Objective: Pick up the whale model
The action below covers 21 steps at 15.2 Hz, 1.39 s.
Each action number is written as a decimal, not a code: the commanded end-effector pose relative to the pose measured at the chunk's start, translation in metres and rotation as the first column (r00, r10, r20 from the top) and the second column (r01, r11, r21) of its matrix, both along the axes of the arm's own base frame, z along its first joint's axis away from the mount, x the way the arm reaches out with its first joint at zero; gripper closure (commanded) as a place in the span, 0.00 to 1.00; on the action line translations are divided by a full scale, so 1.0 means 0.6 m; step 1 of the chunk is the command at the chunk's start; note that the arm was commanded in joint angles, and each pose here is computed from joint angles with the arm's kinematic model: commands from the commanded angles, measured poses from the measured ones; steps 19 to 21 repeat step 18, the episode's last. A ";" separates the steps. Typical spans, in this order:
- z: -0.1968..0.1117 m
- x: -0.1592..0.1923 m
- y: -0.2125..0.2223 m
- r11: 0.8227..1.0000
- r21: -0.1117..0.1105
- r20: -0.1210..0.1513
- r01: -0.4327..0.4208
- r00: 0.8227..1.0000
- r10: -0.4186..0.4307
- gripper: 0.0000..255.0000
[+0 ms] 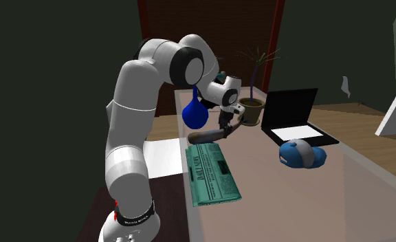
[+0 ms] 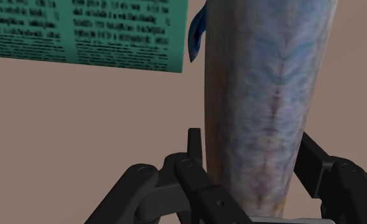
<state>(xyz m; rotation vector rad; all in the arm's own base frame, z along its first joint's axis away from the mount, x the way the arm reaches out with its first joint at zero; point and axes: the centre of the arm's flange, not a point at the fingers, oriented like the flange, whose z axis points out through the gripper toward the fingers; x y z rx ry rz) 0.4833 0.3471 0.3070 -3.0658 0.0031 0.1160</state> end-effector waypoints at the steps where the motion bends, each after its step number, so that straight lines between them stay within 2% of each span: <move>1: -0.001 0.000 0.001 1.000 0.000 -0.001 -0.001 1.000 0.001 1.00; 16: 0.131 0.000 0.001 1.000 0.000 -0.001 -0.001 1.000 0.001 1.00; 21: 0.132 0.000 0.001 1.000 0.000 -0.001 -0.001 1.000 0.001 1.00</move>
